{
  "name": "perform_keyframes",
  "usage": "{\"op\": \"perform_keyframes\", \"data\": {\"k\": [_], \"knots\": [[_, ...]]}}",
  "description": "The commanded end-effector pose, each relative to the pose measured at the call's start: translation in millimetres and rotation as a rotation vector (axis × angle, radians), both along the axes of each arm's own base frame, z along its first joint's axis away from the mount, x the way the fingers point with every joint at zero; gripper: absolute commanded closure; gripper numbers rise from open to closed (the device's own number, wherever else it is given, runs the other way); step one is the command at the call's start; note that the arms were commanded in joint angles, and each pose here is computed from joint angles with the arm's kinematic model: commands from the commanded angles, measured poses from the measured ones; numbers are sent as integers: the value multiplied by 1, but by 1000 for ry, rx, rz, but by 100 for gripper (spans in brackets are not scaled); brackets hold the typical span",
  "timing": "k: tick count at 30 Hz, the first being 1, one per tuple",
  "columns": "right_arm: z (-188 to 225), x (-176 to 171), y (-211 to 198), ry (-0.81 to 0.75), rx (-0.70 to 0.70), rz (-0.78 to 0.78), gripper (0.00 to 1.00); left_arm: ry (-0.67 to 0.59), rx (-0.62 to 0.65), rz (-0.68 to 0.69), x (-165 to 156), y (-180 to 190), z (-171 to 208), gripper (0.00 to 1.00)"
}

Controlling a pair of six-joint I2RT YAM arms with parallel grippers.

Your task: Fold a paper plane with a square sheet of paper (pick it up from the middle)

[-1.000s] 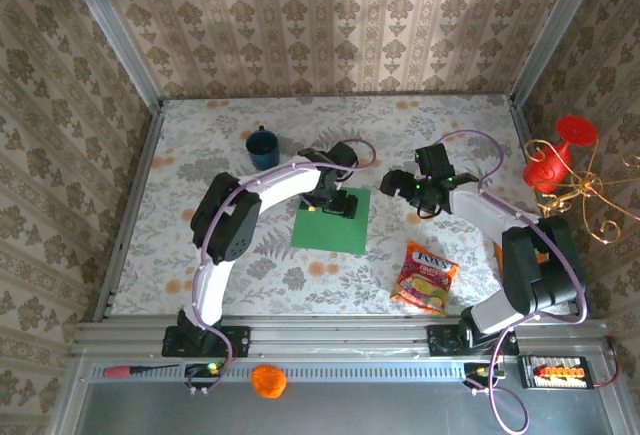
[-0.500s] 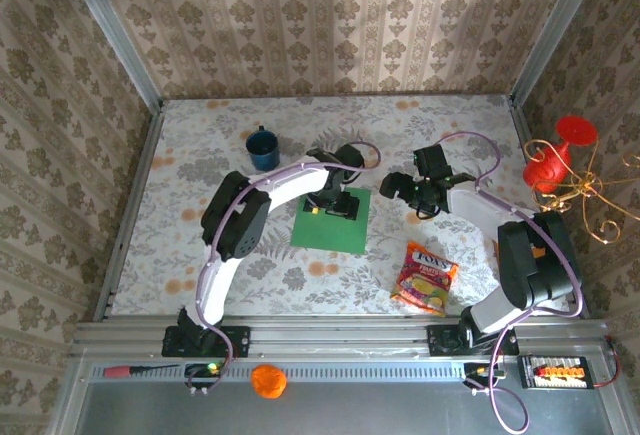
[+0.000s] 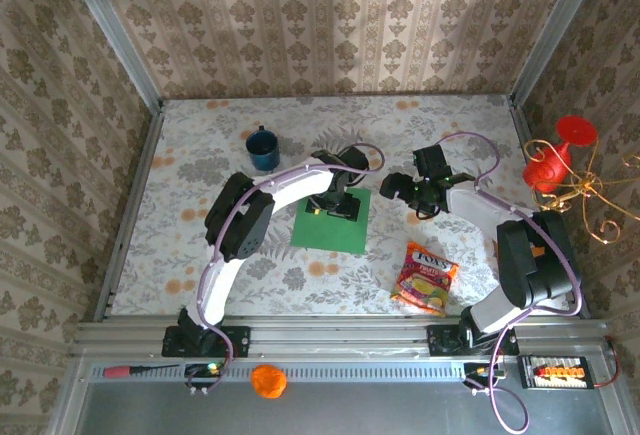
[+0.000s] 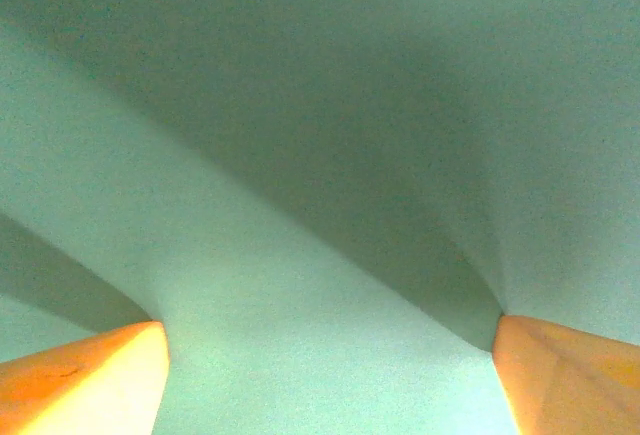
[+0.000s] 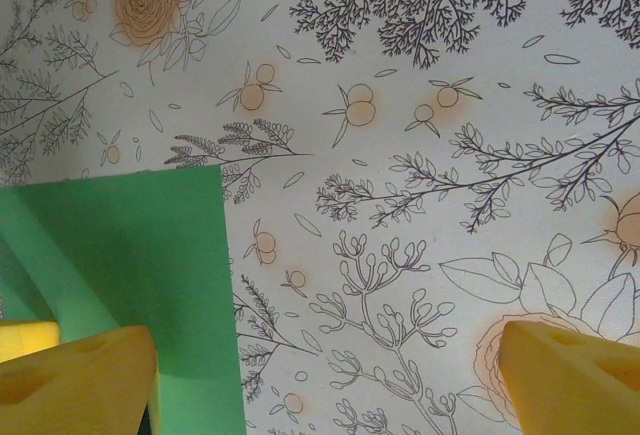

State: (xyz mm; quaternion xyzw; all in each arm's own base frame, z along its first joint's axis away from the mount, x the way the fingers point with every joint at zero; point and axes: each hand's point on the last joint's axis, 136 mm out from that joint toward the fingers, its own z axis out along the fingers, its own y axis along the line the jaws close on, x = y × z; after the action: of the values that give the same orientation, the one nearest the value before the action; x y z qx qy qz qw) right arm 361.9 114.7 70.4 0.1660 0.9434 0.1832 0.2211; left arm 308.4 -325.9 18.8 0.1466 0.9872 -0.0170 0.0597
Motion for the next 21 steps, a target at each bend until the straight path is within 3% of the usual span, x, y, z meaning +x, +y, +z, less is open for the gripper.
{"op": "perform_keyframes", "data": {"k": [1, 14, 21], "knots": [[-2, 1, -5, 17, -24, -17, 10, 76, 119, 16, -19, 23, -35, 16], [-1, 2, -6, 20, -23, -25, 10, 55, 66, 57, -15, 29, -29, 22], [1, 3, -5, 18, -21, -25, 10, 3, 17, 48, -6, 24, -5, 25]]}}
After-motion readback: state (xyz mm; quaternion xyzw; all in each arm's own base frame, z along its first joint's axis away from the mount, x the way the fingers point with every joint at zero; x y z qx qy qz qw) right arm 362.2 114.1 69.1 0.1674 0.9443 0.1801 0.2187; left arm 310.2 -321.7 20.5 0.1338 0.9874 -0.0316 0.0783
